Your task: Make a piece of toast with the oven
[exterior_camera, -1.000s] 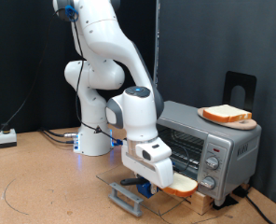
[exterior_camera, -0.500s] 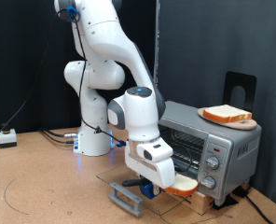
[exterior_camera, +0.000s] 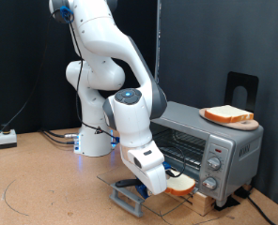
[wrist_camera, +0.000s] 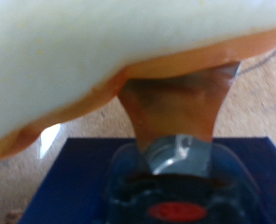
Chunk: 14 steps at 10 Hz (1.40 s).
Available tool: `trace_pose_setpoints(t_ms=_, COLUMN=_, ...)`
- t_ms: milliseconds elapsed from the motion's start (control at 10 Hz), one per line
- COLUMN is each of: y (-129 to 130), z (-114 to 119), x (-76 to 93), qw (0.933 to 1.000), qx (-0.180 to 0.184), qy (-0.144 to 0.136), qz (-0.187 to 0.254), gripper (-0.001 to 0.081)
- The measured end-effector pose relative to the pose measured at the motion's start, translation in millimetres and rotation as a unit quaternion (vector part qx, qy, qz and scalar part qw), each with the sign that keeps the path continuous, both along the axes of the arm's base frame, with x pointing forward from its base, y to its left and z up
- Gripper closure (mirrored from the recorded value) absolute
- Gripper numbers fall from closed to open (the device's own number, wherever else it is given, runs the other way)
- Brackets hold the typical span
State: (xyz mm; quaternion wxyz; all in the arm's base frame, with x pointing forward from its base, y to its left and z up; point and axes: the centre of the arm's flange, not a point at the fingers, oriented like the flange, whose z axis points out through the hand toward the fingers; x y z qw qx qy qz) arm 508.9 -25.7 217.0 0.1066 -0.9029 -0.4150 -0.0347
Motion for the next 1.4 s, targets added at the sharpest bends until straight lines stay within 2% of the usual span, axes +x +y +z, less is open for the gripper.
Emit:
trace_pose_setpoints(t_ms=400, y=-45.4, z=24.5, x=19.3, qw=0.9991, qx=0.037, qy=-0.008, qz=-0.017, gripper=0.0410)
trace_pose_setpoints(t_ms=600, y=-71.9, z=42.0, x=28.1, qw=0.9980, qx=0.050, qy=-0.036, qz=-0.013, gripper=0.0410)
trace_pose_setpoints(t_ms=700, y=-75.1, z=47.8, x=29.5, qw=0.9974, qx=0.054, qy=-0.046, qz=-0.008, gripper=0.0410)
trace_pose_setpoints(t_ms=900, y=-75.2, z=45.0, x=25.1, qw=0.9979, qx=0.058, qy=-0.030, qz=-0.004, gripper=0.0410)
trace_pose_setpoints(t_ms=1000, y=-79.0, z=47.1, x=18.4, qw=0.9980, qx=0.062, qy=-0.010, qz=0.008, gripper=0.0410)
trace_pose_setpoints(t_ms=1100, y=-83.2, z=54.6, x=12.0, qw=0.9972, qx=0.071, qy=-0.004, qz=0.020, gripper=0.0410)
trace_pose_setpoints(t_ms=1300, y=-84.2, z=69.1, x=-1.7, qw=0.9957, qx=0.084, qy=-0.011, qz=0.038, gripper=0.0410)
trace_pose_setpoints(t_ms=1400, y=-80.1, z=72.7, x=-10.4, qw=0.9956, qx=0.077, qy=-0.014, qz=0.051, gripper=0.0410)
